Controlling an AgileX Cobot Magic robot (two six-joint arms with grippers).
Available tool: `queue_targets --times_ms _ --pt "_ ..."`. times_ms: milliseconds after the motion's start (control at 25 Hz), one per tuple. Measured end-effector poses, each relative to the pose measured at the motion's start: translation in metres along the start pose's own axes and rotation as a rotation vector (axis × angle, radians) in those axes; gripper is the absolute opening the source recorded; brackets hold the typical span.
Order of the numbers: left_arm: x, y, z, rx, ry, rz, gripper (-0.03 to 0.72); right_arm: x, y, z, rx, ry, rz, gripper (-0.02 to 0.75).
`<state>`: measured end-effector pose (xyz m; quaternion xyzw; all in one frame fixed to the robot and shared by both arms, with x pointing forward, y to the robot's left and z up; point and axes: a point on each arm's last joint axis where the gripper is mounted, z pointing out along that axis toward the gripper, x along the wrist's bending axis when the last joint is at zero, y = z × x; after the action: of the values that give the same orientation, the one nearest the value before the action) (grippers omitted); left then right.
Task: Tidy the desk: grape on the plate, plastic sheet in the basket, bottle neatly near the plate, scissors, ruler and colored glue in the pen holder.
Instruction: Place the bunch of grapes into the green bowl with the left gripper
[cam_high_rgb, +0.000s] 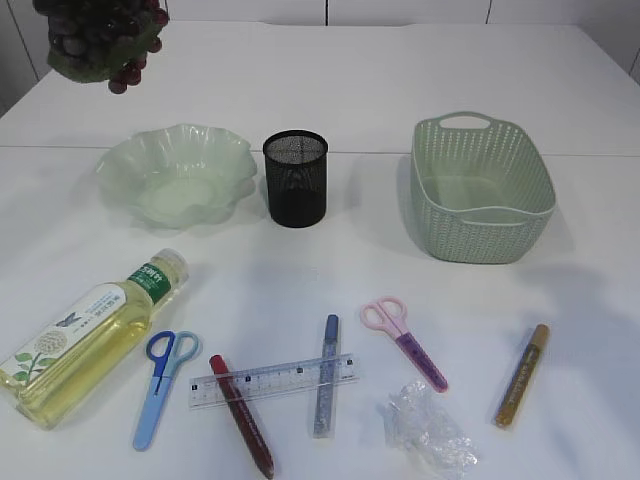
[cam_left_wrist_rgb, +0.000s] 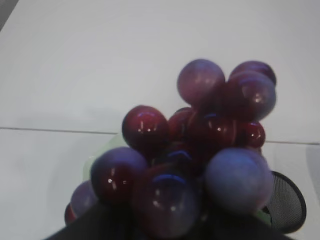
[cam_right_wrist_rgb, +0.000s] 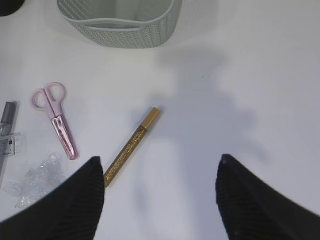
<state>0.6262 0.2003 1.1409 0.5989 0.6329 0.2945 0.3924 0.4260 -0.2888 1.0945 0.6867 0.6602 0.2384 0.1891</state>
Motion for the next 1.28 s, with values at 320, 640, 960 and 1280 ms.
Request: queue_targets --times_ms 320,640,960,1280 --pt "0.003 -0.036 0.075 0.06 -0.004 0.017 0.195 0.0 0.002 0.011 0.041 -0.004 0.001 0.543" --pt "0.012 -0.07 0.132 0.076 -0.021 0.023 0.197 -0.001 0.003 0.018 0.068 -0.012 -0.003 0.543" --pt "0.024 -0.081 0.148 0.089 -0.006 0.015 0.458 -0.001 0.003 0.018 0.068 -0.014 -0.005 0.543" --pt "0.024 -0.075 0.139 0.096 0.0 -0.013 0.561 -0.001 0.003 0.018 0.068 -0.014 -0.005 0.543"
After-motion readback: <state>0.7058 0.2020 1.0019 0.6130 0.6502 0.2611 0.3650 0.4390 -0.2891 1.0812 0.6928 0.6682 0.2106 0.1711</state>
